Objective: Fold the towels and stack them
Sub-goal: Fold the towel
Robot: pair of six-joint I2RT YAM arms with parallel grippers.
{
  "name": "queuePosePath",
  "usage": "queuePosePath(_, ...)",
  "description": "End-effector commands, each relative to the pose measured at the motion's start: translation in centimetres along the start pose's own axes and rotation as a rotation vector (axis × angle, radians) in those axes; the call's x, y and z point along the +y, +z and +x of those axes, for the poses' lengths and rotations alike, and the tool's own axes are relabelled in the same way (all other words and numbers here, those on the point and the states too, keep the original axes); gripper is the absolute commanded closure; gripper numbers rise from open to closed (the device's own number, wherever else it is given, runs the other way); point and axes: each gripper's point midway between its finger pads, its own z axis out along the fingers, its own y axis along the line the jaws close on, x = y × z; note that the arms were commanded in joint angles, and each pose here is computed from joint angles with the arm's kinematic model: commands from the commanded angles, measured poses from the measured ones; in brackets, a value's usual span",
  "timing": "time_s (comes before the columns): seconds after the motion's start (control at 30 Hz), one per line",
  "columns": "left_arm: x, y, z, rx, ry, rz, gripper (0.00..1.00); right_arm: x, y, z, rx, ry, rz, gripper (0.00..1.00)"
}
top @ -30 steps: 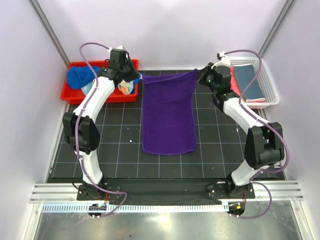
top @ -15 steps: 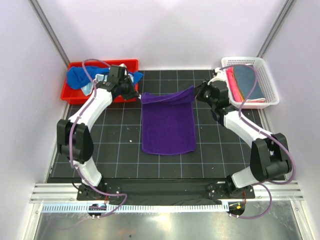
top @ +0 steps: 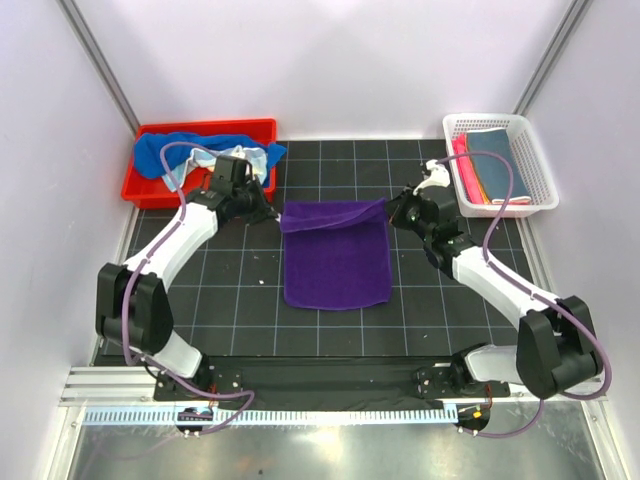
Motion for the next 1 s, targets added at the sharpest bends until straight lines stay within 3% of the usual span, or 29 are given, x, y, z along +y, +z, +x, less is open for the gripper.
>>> queuePosePath(0.0,-1.9,-1.9,-0.3,-0.050,0.031,0.086,1.00,0.5,-1.2,-1.1,-0.050,0.003,-0.006,0.99)
queuePosePath(0.97,-2.1,-4.9,3.9,-0.028,0.063,0.137,1.00,-0.2,-5.4,1.4,-0.016,0.003,-0.002,0.99)
